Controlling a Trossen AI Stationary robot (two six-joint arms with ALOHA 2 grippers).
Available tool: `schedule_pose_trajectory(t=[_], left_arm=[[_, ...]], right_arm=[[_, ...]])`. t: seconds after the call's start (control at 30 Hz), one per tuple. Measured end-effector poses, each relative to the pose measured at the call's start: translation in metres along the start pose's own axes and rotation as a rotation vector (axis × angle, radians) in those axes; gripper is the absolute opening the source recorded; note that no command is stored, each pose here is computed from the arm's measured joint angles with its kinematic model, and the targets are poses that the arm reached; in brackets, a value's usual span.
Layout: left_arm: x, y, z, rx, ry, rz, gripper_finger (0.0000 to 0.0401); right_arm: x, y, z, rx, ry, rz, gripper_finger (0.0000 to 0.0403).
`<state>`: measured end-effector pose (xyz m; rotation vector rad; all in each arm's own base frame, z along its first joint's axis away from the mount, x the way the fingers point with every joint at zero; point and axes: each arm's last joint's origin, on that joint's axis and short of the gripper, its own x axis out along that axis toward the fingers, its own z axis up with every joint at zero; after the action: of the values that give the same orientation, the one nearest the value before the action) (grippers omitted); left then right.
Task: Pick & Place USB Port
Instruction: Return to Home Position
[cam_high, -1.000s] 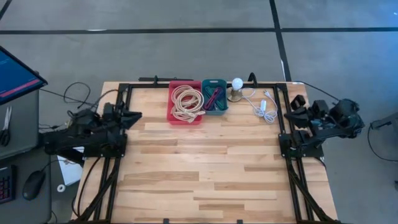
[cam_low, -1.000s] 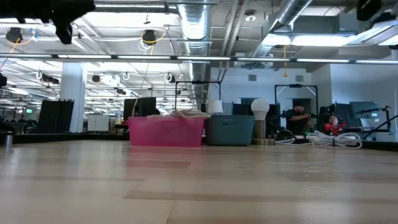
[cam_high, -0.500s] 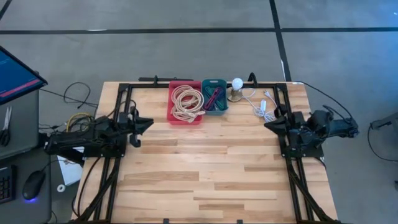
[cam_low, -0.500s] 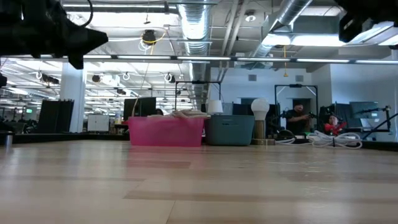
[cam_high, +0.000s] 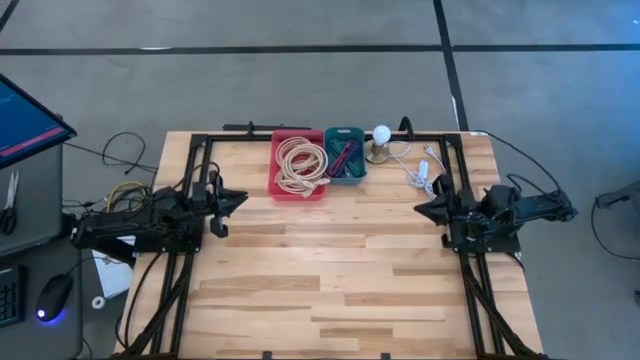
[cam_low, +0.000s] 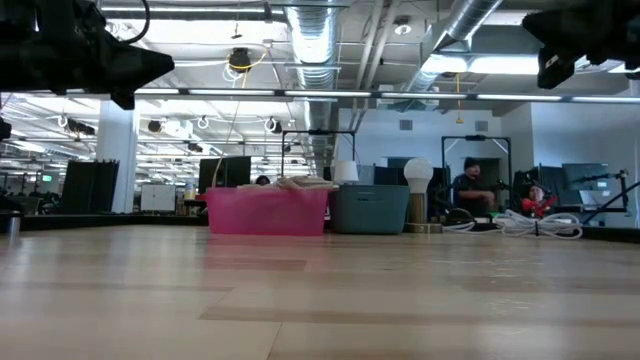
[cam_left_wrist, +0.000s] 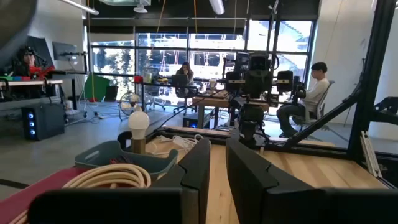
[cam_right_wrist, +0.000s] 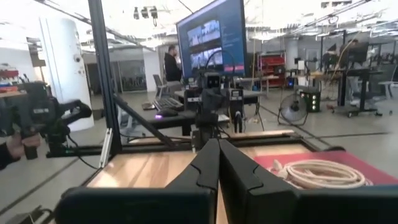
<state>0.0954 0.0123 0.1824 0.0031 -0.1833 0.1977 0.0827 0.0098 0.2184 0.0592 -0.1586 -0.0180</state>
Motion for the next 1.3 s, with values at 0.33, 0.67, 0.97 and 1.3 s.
schedule_pose_trajectory(t=[0.33, 0.67, 0.97, 1.3], left_arm=[[0.000, 0.000, 0.000, -0.003, -0.001, 0.000, 0.0053], [0.000, 0.000, 0.000, -0.001, -0.002, 0.000, 0.0053], [0.000, 0.000, 0.000, -0.003, 0.000, 0.006, 0.0053], [0.000, 0.000, 0.001, -0.004, -0.004, 0.008, 0.0053]], right_arm=[[0.005, 0.000, -0.028, -0.002, -0.007, 0.002, 0.0000], [0.006, 0.000, -0.041, -0.036, 0.017, 0.003, 0.0000], [0.006, 0.000, -0.050, 0.025, 0.113, -0.007, 0.0000], [0.006, 0.000, -0.050, 0.029, 0.111, -0.007, 0.0000]])
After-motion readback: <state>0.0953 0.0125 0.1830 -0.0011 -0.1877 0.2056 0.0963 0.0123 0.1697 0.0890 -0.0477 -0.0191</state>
